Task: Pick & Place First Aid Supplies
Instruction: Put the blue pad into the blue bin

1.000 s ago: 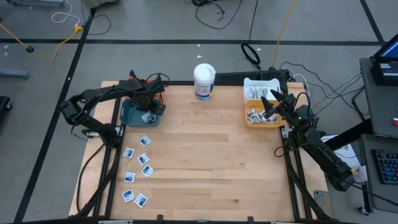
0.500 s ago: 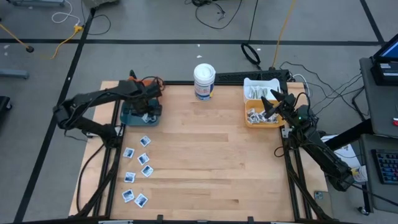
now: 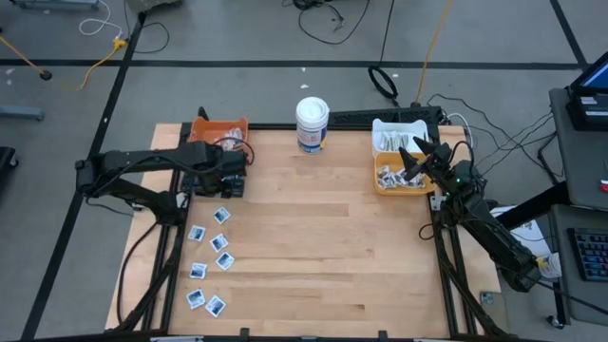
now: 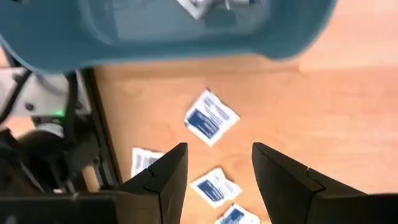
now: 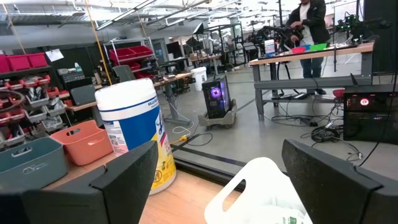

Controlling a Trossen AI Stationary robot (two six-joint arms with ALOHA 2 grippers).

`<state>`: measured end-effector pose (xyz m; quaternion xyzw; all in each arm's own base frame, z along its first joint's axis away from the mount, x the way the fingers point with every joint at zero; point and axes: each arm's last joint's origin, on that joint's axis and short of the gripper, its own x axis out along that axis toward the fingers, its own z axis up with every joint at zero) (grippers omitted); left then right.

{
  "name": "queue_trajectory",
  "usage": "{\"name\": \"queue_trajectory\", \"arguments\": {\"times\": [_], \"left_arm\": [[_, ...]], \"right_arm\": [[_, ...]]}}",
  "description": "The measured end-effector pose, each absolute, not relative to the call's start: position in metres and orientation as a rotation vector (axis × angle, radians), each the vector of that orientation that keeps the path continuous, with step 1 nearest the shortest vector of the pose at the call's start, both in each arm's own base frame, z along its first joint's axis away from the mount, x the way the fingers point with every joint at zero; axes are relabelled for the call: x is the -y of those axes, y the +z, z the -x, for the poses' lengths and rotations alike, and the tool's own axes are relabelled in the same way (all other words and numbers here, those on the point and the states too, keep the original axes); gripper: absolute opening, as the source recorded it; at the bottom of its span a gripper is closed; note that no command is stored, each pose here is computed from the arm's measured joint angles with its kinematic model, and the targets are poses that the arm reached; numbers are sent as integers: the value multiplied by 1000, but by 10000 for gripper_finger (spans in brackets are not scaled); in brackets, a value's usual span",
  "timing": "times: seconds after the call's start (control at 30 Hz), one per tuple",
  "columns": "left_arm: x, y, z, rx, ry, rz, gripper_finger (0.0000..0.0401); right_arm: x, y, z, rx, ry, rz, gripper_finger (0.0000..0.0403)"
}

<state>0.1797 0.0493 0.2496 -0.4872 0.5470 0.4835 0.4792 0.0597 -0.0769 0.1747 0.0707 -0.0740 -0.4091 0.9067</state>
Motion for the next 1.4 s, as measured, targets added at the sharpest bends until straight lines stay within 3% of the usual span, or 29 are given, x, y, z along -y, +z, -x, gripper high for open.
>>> {"name": "queue_trajectory", "arguments": {"times": [0.17, 0.97, 1.4], "left_arm": [[-33, 244, -183, -1363, 1164, 1199, 182], [0, 138, -168, -1289, 1089, 1175, 182], [4, 131, -164, -1277, 1067, 1084, 167]], "right_arm": [[77, 175, -60, 152, -845, -146, 337], [77, 175, -60, 152, -845, -146, 337], [77, 175, -60, 153, -844, -146, 337]]}}
